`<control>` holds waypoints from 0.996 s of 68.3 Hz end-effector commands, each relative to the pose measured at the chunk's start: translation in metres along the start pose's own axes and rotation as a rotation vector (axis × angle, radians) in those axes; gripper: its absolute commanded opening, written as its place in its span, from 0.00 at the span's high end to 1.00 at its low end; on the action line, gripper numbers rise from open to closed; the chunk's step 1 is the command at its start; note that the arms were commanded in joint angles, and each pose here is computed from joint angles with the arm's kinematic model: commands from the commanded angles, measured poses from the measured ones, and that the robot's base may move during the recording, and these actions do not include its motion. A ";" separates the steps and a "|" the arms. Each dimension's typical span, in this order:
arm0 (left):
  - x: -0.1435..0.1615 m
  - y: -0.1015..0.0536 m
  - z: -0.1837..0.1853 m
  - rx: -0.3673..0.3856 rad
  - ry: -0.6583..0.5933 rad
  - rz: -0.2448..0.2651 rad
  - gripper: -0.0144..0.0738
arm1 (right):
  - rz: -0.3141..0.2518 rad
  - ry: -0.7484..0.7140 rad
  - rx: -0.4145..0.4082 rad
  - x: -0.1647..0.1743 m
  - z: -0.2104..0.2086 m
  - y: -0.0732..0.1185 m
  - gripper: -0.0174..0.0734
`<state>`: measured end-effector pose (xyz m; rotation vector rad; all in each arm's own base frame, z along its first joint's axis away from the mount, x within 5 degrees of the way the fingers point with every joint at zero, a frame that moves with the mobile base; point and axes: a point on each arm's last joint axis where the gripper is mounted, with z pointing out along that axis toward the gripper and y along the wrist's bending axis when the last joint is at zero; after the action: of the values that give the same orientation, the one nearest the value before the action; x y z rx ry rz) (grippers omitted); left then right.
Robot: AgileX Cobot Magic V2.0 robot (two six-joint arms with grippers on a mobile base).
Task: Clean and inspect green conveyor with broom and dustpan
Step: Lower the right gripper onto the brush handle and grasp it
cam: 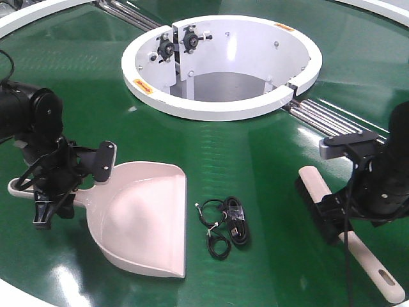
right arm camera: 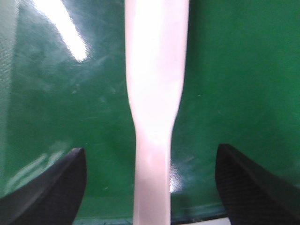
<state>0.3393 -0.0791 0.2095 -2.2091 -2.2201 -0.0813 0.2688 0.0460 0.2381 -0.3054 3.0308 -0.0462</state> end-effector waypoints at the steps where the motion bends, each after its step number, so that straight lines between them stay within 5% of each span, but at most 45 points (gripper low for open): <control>1: -0.001 -0.001 -0.022 -0.052 -0.025 -0.001 0.85 | -0.003 -0.050 0.004 -0.009 -0.005 0.000 0.24; 34: -0.001 -0.001 -0.022 -0.052 -0.025 -0.001 0.85 | -0.013 0.102 0.007 -0.022 0.044 0.001 0.36; 58: -0.001 -0.001 -0.022 -0.052 -0.025 -0.001 0.85 | -0.002 0.079 0.039 -0.023 0.042 -0.002 0.83; 68: -0.001 -0.001 -0.022 -0.052 -0.025 -0.001 0.85 | 0.024 -0.008 0.043 -0.020 0.020 -0.003 0.82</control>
<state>0.3393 -0.0791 0.2095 -2.2091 -2.2201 -0.0813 0.2918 0.0475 0.1870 -0.2945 3.1494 -0.1097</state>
